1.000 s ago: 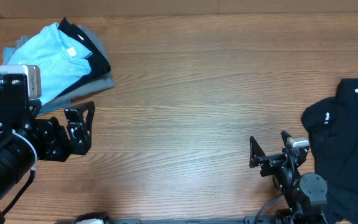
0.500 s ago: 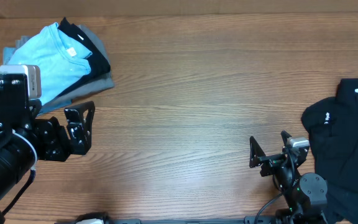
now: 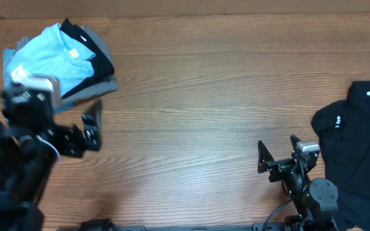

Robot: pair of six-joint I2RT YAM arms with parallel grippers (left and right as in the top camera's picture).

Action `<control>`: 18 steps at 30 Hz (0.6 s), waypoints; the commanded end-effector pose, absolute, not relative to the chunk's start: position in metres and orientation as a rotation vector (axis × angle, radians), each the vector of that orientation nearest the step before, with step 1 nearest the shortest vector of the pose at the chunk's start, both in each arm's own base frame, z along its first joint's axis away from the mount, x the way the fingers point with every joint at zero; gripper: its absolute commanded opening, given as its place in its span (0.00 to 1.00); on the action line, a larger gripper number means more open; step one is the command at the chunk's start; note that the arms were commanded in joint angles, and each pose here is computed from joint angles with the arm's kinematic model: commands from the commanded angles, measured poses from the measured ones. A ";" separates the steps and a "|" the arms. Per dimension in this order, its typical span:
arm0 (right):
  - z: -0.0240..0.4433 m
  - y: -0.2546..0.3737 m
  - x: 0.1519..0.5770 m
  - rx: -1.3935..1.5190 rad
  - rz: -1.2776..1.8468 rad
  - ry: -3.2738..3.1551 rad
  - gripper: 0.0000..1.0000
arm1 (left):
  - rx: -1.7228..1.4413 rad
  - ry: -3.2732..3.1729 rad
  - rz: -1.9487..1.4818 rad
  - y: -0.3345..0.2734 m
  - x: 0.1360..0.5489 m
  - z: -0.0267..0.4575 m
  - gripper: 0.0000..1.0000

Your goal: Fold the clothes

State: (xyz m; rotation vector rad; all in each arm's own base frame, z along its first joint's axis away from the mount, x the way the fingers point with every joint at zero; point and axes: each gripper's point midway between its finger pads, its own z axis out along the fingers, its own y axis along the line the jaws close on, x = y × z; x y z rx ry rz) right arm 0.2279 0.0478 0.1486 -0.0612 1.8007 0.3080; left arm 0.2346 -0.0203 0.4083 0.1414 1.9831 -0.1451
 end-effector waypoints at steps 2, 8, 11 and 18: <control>0.150 0.048 0.228 -0.058 0.313 1.788 1.00 | 0.328 1.898 -0.044 -0.026 0.225 0.362 1.00; 0.150 0.048 0.228 -0.058 0.313 1.788 1.00 | 0.361 1.774 -0.029 -0.032 0.213 0.303 1.00; 0.150 0.048 0.228 -0.058 0.313 1.788 1.00 | 0.374 1.705 -0.023 -0.034 0.210 0.284 1.00; 0.150 0.048 0.228 -0.058 0.313 1.788 1.00 | 0.412 1.588 -0.015 -0.041 0.208 0.246 1.00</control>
